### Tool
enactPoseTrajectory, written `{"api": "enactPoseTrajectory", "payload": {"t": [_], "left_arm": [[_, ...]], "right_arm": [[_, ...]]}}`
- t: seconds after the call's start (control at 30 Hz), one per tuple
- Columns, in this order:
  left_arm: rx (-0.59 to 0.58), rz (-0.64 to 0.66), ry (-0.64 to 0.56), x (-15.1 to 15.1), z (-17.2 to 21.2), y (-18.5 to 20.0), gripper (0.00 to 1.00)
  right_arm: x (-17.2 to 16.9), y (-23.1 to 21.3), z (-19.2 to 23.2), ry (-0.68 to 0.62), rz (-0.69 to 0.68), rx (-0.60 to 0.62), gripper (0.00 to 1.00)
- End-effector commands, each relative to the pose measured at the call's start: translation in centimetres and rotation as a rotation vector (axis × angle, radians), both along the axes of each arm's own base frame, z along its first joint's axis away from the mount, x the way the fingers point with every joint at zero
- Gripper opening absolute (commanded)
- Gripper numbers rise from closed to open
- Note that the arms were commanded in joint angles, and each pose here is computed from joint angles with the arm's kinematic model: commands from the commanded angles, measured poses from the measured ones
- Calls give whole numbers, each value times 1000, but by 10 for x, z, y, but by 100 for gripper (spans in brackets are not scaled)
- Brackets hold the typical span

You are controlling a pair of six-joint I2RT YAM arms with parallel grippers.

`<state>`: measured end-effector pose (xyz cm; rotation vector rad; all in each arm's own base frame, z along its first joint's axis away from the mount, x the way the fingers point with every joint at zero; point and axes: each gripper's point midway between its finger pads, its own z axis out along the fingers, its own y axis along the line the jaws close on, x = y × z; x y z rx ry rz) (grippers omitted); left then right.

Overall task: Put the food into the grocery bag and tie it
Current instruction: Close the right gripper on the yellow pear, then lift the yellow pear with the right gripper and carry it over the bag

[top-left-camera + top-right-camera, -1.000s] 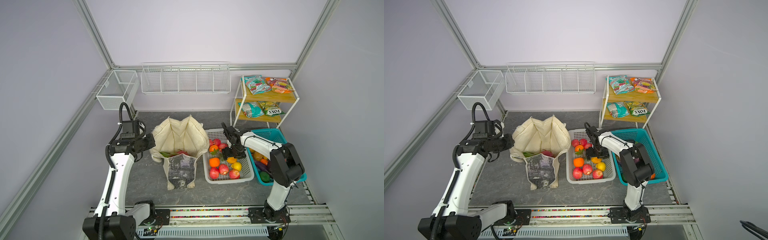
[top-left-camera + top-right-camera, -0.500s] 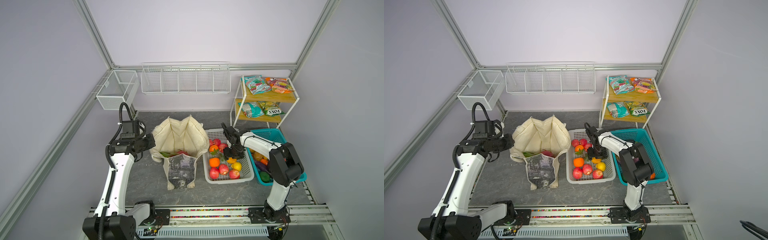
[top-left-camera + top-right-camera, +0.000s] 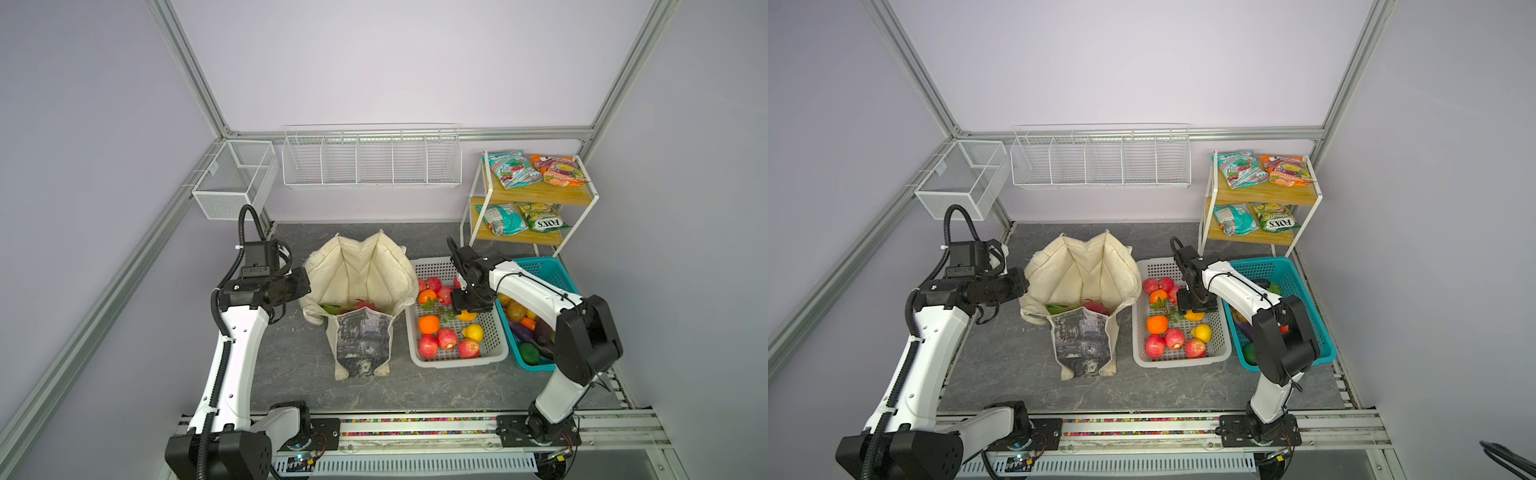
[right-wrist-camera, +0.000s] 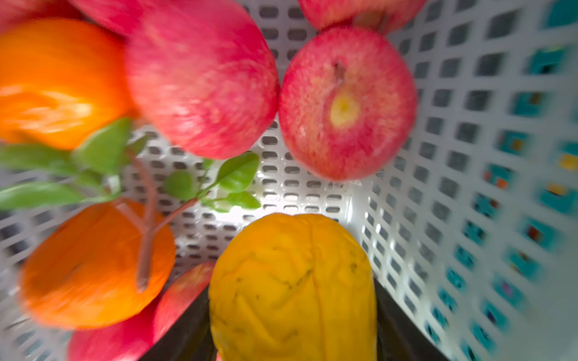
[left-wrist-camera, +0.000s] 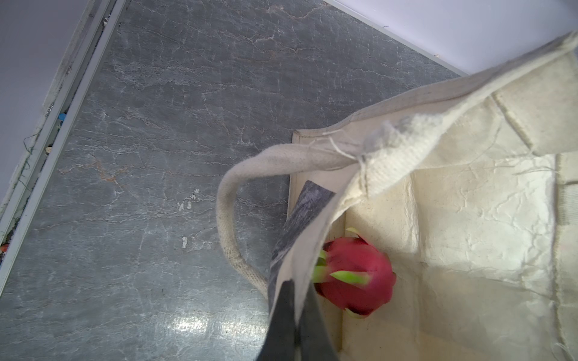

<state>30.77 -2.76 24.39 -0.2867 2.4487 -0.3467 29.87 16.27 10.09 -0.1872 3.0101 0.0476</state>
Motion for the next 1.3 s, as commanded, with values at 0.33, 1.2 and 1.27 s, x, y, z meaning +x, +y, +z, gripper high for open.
{"api": "enactPoseTrajectory", "payload": {"t": [0.33, 1.2, 1.27], "left_arm": [[-41, -35, 12, -2, -3, -8, 0], [-73, -60, -22, -4, 6, -15, 0], [-73, -60, -21, -5, 6, -15, 0]], "right_arm": [[-25, 24, 180, -305, 73, 102, 62], [-24, 261, 193, -359, 442, 366, 59], [-21, 273, 183, -348, 453, 380, 59]]}}
